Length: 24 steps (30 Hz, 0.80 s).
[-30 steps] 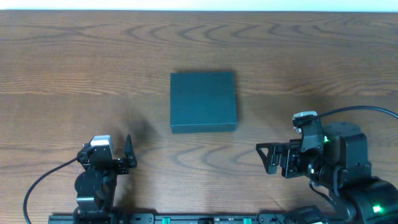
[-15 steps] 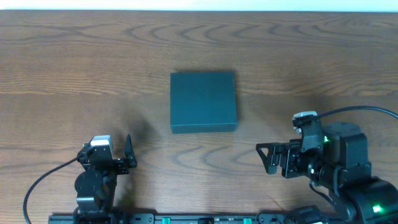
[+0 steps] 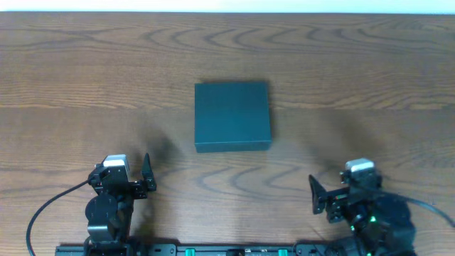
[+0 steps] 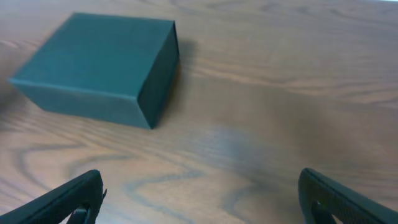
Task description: Pack container
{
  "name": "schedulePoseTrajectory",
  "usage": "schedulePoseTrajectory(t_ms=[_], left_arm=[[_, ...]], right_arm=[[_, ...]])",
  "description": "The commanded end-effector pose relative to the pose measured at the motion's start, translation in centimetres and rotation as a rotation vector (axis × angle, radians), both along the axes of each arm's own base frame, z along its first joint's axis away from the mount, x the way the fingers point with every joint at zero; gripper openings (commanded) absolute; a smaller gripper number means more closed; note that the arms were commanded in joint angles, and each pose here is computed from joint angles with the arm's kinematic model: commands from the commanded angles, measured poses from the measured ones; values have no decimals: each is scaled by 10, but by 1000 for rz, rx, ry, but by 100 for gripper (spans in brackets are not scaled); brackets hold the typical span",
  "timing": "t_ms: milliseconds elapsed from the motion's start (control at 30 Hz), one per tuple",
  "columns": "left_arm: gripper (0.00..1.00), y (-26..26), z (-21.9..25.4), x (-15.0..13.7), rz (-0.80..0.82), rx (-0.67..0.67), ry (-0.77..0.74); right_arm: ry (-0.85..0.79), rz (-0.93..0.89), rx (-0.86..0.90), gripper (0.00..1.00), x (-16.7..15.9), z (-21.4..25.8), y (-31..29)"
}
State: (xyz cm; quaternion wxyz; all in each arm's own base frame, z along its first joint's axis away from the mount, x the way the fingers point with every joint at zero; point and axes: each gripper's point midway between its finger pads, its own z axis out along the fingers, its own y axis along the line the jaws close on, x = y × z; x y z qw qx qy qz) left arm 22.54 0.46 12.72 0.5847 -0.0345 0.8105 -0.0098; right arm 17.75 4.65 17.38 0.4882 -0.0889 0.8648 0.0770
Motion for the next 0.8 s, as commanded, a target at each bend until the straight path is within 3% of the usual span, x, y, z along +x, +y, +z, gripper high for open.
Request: schedulePoseTrajectory(t_ms=[0, 400, 767], left_arm=[[96, 4, -10, 0, 21, -1, 21], [95, 4, -10, 0, 21, -1, 21], [95, 4, -10, 0, 21, -1, 21]], right_arm=[[-14, 15, -25, 99, 0, -25, 0], [88, 150, 8, 99, -5, -100, 26], [80, 174, 16, 99, -5, -100, 31]])
